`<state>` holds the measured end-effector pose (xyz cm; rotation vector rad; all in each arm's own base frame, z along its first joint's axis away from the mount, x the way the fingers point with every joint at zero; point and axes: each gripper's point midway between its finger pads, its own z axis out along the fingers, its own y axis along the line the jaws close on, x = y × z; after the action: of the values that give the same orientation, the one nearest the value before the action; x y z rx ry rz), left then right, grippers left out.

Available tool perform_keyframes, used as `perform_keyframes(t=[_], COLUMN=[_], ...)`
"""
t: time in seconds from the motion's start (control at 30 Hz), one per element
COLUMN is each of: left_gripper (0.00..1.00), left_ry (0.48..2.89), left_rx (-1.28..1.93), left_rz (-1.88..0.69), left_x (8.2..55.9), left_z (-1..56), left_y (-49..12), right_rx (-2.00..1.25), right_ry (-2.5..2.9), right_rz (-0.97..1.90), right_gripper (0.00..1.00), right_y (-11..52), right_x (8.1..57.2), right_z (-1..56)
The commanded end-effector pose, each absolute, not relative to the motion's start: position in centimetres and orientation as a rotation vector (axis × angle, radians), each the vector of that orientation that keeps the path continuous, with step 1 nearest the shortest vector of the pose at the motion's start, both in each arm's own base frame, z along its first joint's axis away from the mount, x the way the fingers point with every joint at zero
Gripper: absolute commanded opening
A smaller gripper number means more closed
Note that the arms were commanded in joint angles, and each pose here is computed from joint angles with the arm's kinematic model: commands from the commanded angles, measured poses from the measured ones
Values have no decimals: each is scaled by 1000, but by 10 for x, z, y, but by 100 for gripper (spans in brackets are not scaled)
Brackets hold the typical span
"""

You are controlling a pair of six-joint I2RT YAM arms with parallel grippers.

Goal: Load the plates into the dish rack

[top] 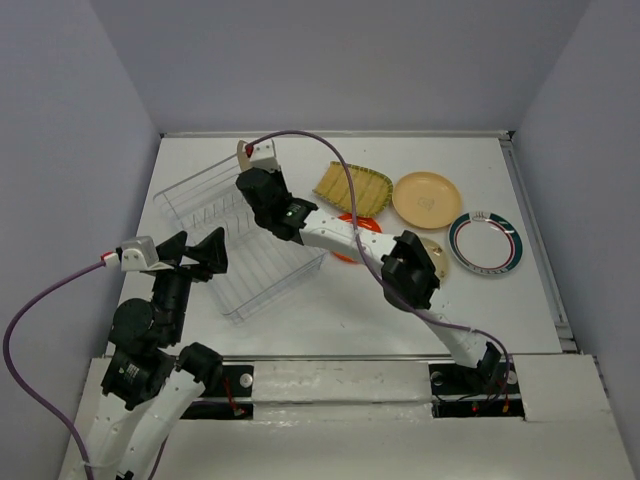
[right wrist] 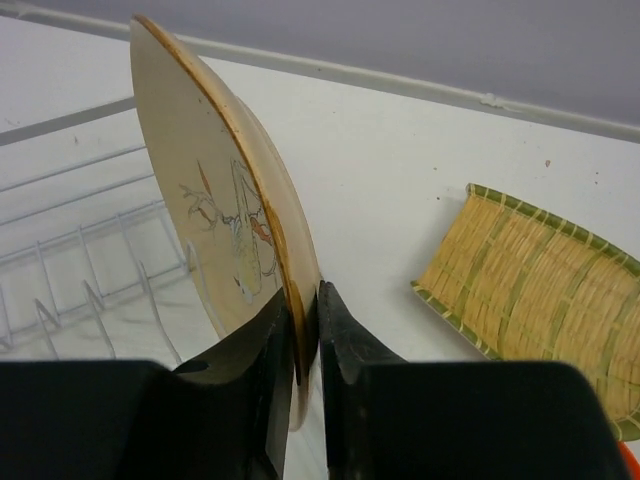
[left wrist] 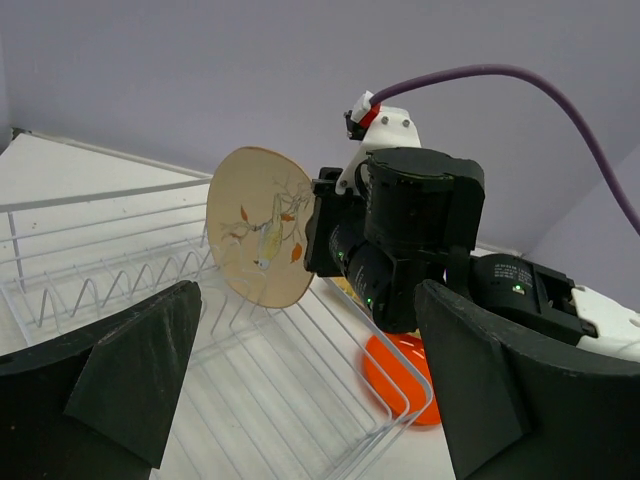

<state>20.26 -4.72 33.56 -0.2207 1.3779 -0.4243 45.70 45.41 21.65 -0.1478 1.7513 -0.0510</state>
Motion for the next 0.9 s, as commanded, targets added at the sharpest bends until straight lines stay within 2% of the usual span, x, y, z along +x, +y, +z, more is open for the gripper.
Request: perform_keyframes(t=[0.0,0.17,0.23,0.37,0.47,0.5,0.53,0.57,0.63,0.7,0.73,0.77,0.83,0.87], left_gripper=[99,99,99,99,99,99,99,99,99,99,99,99,99,99], left_ry=[1306,1304,1302,1311,1315,1314,1314,1310,1312,1299,1296,1297,1299,1298], left_rx=[-245,-242,-244,-229,-219,-213,-209,-208,-199,-191,-187,-181,-178,-177], left_rz=[-432,-434,-434,-433,-435,-441,-444,-446,-451,-468,-471,-474,-475,-479], left_x=[197,196,196,198,198,198,198,197,196,193,192,192,192,192], left_z=[360,360,360,358,357,357,357,358,358,361,361,361,360,361], left_y=[-40,-40,-40,-43,-45,-46,-47,-46,-48,-49,-50,-51,-52,-52], right_rx=[43,23,12,-12,-58,-69,-83,-93,-55,-2,107,159,373,445], right_ry=[1621,1617,1613,1610,1628,1689,1706,1746,1818,1982,2051,2121,2164,2173], right_rz=[66,100,124,187,271,332,397,427,460,543,583,554,571,575], right_gripper=[25,43,53,66,68,68,68,68,68,62,55,48,28,25], right_y=[459,464,464,456,442,409,418,393,351,306,275,240,190,173], right_x=[465,458,456,443,420,411,407,391,389,360,361,336,323,313], right_z=[263,272,280,308,329,326,324,315,292,237,216,180,150,138])
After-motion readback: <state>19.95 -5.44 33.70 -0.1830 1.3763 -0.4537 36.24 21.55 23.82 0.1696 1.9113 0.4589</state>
